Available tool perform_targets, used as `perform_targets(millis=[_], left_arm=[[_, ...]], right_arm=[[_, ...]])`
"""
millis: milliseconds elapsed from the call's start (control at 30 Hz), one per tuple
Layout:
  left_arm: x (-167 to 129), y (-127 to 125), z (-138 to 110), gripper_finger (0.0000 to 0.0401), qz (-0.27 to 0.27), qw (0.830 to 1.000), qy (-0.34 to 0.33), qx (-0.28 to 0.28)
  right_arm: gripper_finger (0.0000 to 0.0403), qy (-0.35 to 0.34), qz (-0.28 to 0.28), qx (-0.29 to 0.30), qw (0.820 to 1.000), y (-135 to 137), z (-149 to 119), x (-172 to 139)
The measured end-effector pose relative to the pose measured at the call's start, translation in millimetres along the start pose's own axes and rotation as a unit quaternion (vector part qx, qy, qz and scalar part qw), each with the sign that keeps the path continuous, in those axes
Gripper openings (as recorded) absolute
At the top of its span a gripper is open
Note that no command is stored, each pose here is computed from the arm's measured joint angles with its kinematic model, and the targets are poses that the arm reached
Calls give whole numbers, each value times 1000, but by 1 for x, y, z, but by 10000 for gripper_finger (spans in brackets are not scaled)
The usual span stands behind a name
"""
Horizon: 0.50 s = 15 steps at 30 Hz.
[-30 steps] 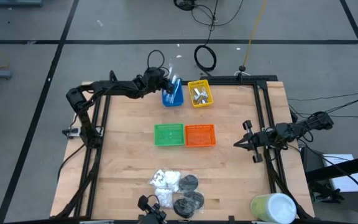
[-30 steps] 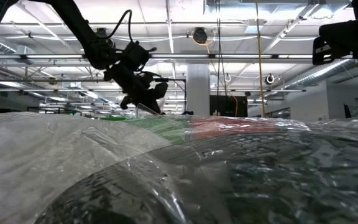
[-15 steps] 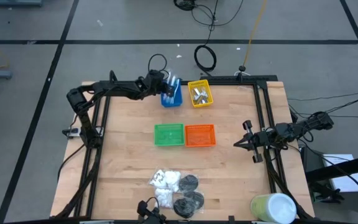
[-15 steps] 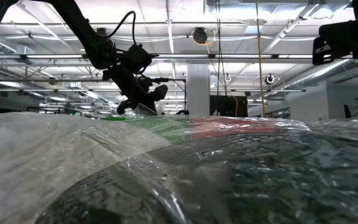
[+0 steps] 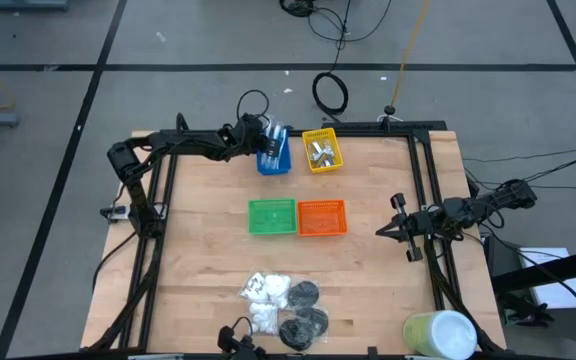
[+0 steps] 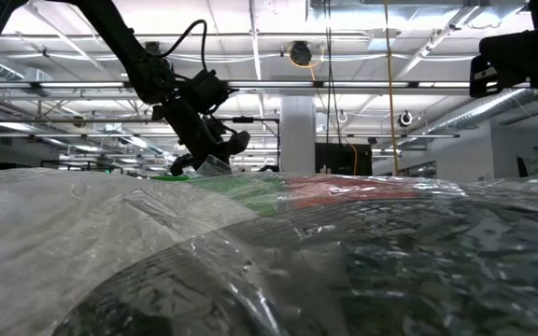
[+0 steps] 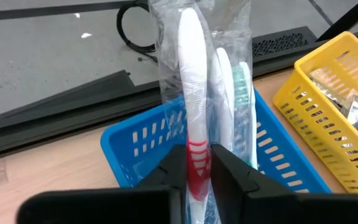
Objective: Pick & Place Travel size toiletries
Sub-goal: Put the red toothbrush into the blue bin
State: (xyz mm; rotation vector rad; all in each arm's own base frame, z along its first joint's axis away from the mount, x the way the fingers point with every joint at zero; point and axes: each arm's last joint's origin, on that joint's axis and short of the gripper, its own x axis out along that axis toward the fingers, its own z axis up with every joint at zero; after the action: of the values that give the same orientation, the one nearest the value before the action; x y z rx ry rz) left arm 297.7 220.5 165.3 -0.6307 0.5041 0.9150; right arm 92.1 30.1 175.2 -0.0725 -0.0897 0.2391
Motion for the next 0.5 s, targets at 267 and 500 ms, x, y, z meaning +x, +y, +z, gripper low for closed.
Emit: perform_targets(millis=[267,500], left_arm=[[0,0,0,115,2,1000,2,-18],[-2,-1,0,179,-15,1000,8,26]], right_arm=[[0,0,0,0,1000,0,0,0],[0,0,0,0,1000,0,0,0]])
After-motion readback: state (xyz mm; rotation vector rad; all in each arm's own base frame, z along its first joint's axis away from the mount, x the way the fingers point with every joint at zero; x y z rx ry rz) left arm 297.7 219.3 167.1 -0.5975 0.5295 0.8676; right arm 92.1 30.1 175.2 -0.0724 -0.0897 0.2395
